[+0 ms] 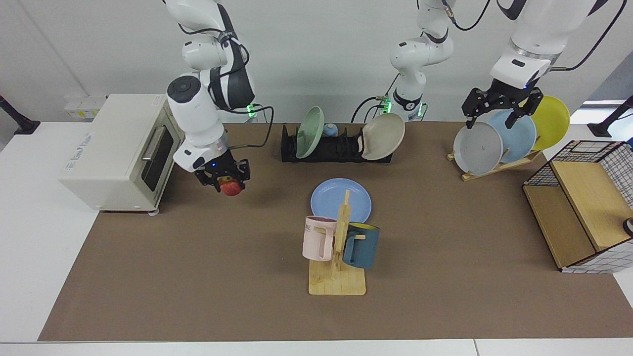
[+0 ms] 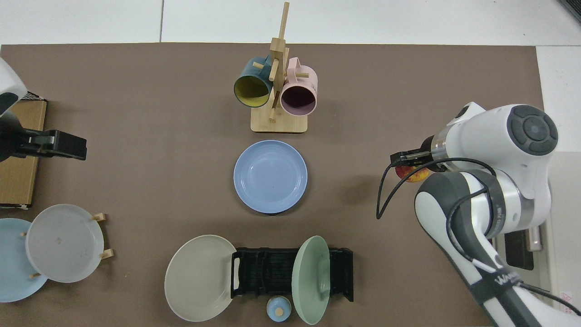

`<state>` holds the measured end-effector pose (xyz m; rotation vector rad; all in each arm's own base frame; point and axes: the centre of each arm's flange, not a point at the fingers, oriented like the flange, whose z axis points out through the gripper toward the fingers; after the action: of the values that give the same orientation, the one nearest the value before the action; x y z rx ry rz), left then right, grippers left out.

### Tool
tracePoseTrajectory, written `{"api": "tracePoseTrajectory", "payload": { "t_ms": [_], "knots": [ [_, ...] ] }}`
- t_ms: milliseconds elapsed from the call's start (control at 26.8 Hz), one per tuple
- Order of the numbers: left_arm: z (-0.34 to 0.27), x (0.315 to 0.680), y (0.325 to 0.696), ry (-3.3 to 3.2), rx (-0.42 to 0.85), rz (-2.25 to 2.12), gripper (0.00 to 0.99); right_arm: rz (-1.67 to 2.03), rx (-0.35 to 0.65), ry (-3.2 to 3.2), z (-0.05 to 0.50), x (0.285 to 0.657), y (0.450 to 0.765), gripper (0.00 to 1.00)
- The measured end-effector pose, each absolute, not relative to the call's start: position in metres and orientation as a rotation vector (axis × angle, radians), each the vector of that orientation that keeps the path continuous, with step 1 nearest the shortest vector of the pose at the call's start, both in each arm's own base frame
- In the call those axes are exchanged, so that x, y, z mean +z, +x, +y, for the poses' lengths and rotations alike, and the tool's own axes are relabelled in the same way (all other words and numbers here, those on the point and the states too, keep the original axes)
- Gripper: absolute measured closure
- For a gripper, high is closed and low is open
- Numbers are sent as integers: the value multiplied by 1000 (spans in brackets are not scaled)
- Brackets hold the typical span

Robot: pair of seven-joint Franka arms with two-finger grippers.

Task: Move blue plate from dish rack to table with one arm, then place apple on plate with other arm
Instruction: 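Grasp the red apple and carry it toward the blue plate, then lower the apple onto the blue plate and open the right gripper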

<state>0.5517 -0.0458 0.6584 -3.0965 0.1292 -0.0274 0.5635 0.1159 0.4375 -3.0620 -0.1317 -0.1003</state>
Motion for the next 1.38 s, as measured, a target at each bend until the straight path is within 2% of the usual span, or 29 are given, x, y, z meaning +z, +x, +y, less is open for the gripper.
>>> {"api": "tracePoseTrajectory", "payload": {
  "t_ms": [149, 336, 523, 747, 896, 1045, 1232, 1381],
  "knots": [
    [-46, 659, 552, -3096, -28, 130, 0, -117, -129, -3038, 181, 458, 543, 278],
    [-50, 660, 550, -3095, -32, 139, 0, -83, -177, -3006, 269, 462, 518, 278],
    [-47, 663, 548, -3092, -38, 128, 0, -64, -259, -2964, 337, 441, 509, 278],
    [-31, 664, 549, -3091, -40, 107, 0, -92, -308, -2947, 399, 396, 508, 278],
    [-26, 665, 549, -3089, -39, 124, 0, -96, -366, -2927, 416, 366, 516, 278],
    [-32, 665, 548, -3089, -42, 147, 0, -78, -375, -2940, 412, 345, 527, 278],
    [-40, 666, 547, -3088, -45, 169, 0, -72, -421, -2919, 413, 337, 532, 278],
    [-43, 668, 546, -3087, -51, 181, 0, -79, -415, -2918, 417, 331, 530, 278]
  ]
}}
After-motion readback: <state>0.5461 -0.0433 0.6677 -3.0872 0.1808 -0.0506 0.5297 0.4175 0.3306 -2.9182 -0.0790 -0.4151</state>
